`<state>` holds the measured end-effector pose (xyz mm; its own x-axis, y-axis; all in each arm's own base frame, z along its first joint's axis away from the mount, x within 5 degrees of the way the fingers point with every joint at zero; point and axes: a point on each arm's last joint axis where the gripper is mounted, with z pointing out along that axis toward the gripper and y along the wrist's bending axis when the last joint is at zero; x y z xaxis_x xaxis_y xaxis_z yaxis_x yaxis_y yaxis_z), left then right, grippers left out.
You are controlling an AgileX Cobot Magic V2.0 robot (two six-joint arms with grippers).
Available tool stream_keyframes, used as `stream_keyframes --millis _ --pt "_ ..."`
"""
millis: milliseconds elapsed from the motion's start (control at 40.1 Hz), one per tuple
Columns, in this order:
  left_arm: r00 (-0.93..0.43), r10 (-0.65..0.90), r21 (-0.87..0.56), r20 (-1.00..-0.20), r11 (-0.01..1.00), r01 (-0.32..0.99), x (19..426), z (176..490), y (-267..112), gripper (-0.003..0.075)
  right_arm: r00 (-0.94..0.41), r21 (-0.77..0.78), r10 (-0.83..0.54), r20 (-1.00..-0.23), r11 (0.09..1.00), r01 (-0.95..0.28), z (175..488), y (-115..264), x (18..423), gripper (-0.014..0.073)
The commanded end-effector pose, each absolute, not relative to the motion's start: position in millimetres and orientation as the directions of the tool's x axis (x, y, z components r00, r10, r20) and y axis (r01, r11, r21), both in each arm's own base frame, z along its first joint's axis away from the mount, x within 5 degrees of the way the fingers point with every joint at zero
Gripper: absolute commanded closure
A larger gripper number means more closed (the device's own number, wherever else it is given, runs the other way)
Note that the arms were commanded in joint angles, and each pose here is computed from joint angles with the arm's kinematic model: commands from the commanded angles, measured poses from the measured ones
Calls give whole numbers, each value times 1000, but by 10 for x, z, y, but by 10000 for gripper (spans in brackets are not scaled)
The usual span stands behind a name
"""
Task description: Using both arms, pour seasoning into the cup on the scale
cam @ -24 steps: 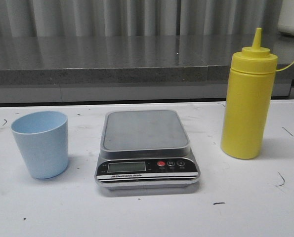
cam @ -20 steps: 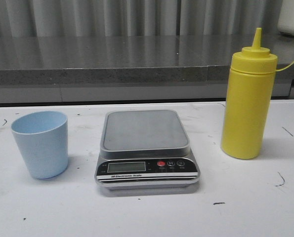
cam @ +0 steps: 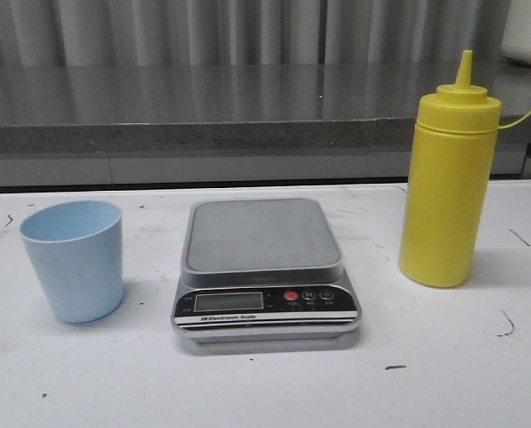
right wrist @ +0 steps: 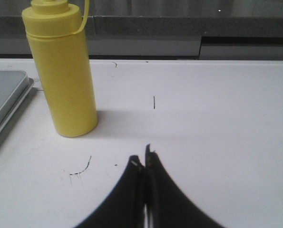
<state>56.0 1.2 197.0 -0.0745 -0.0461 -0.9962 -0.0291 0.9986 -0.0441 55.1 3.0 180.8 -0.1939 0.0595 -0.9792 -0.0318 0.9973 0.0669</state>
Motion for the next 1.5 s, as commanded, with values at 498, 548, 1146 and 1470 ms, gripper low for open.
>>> stream_keyframes --millis 498,548,1146,1470 --pt "3 -59 -60 -998 998 -30 559 1975 15 740 -94 50 47 -994 998 -25 1906 20 549 714" --pt "3 -59 -60 -998 998 -30 559 1975 15 740 -94 50 47 -994 998 -25 1906 20 549 714" --pt "350 -105 -116 -931 993 -11 446 2560 32 741 246 51 57 -967 998 -33 2505 8 455 714" --pt "391 -56 -63 -919 998 -5 264 3646 7 741 240 48 57 -969 998 -42 3537 16 399 705"
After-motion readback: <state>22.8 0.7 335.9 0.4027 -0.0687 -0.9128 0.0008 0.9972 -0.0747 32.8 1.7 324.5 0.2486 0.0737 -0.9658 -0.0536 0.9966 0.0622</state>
